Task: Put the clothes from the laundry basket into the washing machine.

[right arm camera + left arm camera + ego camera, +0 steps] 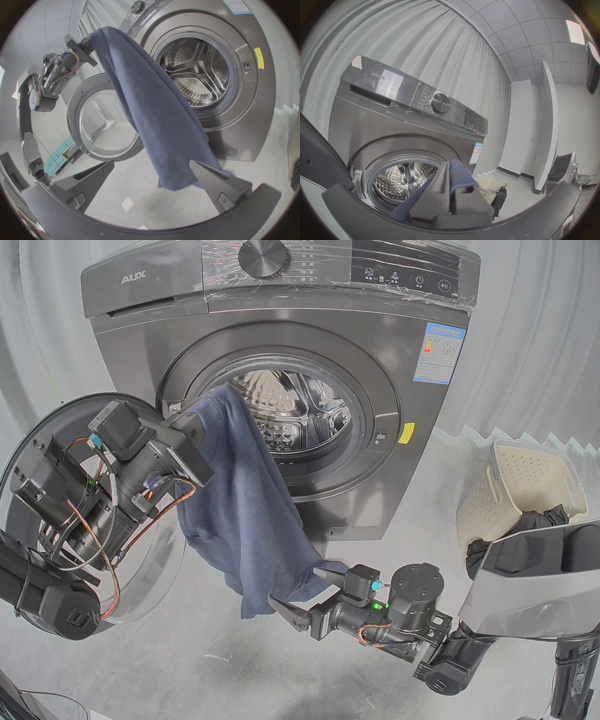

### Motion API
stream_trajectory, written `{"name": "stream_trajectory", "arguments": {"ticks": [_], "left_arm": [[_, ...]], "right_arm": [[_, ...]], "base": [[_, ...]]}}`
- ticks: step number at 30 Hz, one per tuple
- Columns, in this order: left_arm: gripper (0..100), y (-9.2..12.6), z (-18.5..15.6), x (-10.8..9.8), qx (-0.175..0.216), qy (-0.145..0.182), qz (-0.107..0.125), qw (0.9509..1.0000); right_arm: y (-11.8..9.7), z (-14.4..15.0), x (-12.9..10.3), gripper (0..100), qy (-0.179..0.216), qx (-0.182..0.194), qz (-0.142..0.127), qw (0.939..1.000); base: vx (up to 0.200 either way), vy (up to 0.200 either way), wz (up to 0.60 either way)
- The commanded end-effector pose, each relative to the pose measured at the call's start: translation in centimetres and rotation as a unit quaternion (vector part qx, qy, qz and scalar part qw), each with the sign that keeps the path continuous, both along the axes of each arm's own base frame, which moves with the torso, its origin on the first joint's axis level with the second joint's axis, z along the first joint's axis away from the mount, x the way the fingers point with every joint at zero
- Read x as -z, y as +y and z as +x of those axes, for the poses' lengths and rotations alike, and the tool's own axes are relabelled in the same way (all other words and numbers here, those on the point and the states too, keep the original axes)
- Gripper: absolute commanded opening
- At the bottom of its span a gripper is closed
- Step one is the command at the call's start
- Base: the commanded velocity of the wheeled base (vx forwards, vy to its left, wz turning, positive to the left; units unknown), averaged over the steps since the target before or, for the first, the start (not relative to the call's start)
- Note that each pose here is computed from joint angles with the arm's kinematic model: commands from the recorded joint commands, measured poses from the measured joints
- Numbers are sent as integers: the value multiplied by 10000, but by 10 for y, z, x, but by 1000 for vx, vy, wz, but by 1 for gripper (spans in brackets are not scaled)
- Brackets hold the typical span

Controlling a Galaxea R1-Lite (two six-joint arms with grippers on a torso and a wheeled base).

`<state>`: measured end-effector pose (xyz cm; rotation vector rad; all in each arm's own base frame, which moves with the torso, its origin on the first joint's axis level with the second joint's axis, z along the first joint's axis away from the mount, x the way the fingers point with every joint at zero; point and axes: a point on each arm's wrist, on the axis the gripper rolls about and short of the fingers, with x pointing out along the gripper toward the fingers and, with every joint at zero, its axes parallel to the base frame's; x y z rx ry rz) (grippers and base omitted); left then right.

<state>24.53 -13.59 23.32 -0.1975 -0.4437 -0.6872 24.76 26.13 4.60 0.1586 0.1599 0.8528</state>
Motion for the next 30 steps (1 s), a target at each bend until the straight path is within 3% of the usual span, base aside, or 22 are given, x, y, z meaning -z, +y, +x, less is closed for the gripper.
{"name": "stream_trajectory", "arguments": {"ticks": [1, 7, 16, 21, 22, 25, 30], "left_arm": [[0, -4, -15, -11, 192, -158, -82, 9997], [0, -7, -19, -12, 295, -175, -97, 9994], [0, -8, -20, -13, 332, -196, -105, 9992], [0, -10, -21, -14, 407, -177, -172, 9989], [0, -9, -21, -15, 415, -153, -222, 9988], [0, -7, -19, -14, 387, -101, -249, 9989], [0, 3, -6, -6, 122, 81, -192, 9997]], "right_arm": [[21, 31, 20, 100, -171, 84, 126, 9997], [41, 54, 22, 100, -434, 114, 272, 9986], [50, 99, 24, 100, -828, 395, 506, 9945], [56, 101, 23, 100, -891, 389, 552, 9937], [57, 101, 21, 0, -917, 390, 569, 9934], [57, 100, 17, 0, -960, 391, 612, 9927], [35, 88, -29, 0, -1100, 531, 769, 9895]], "base": [[0, 0, 0], [0, 0, 0], [0, 0, 0], [0, 0, 0], [0, 0, 0], [0, 0, 0], [0, 0, 0]]}}
